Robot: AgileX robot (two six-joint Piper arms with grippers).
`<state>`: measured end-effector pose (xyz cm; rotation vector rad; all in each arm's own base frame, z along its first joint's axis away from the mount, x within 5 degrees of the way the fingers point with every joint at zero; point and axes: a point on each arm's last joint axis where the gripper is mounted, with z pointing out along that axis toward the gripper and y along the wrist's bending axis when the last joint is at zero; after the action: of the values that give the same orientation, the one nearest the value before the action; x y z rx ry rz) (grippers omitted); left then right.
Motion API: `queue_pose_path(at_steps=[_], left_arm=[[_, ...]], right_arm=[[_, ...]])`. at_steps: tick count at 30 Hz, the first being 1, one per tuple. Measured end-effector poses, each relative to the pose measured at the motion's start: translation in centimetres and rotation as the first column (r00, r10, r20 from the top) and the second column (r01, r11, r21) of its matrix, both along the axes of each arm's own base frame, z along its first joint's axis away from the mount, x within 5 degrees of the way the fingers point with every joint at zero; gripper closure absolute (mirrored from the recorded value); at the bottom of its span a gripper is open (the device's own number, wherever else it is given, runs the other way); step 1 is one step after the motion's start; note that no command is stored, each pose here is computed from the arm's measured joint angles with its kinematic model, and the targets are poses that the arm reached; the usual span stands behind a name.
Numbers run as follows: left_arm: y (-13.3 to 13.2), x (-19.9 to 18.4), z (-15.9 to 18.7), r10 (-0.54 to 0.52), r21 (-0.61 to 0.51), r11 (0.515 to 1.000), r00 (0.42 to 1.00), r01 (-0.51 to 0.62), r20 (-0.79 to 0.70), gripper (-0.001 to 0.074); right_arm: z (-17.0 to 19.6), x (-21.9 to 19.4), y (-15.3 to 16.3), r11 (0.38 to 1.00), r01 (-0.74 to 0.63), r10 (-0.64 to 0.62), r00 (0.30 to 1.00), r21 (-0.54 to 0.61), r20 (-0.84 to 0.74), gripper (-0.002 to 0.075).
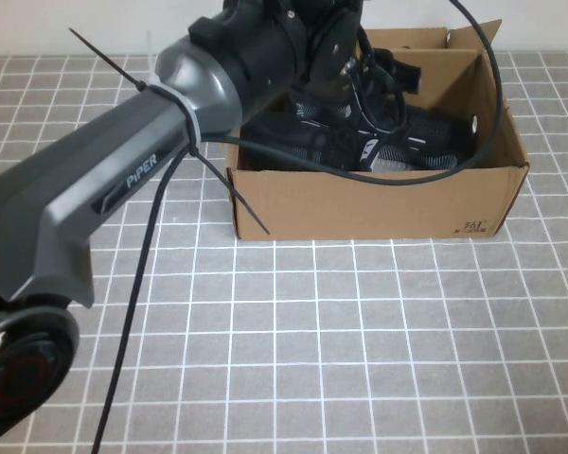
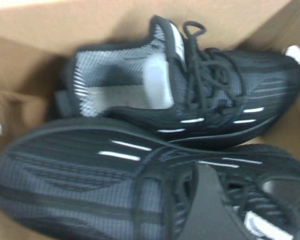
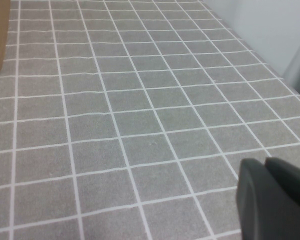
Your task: Put shoes into padded shoe box
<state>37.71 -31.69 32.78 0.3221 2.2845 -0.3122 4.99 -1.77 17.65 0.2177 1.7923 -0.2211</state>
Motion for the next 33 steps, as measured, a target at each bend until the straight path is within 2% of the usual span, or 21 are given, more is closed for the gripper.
queue_pose_path(at_steps=[6,8,13,15,21,33], left_arm=[[1.1,-0.7,2.8,-0.065,0.098,0.993,0.996,0.058,0.068,0.0417],[1.5,-1.2,3.9,-0.101,0.134,0.987,0.990,0.088,0.094,0.0468],[2.9,-2.3,5.8,-0.185,0.254,0.955,0.977,0.153,0.109,0.0675],[3.5,-2.7,6.5,-0.207,0.290,0.942,0.973,0.170,0.102,0.0711],[5.8,-4.0,8.6,-0.247,0.336,0.917,0.967,0.215,0.056,0.0735],[12.0,-7.7,15.0,-0.311,0.251,0.926,0.946,0.281,0.089,0.0737]], right_arm=[[0.0,0.0,0.0,1.000,0.000,0.000,1.000,0.000,0.000,0.0734],[0.0,0.0,0.0,1.000,0.000,0.000,1.000,0.000,0.000,0.0734],[0.0,0.0,0.0,1.000,0.000,0.000,1.000,-0.002,-0.001,0.0734],[0.0,0.0,0.0,1.000,0.000,0.000,1.000,-0.002,-0.001,0.0734],[0.0,0.0,0.0,1.000,0.000,0.000,1.000,-0.002,-0.001,0.0734],[0.0,0.0,0.0,1.000,0.000,0.000,1.000,0.000,0.000,0.0734]])
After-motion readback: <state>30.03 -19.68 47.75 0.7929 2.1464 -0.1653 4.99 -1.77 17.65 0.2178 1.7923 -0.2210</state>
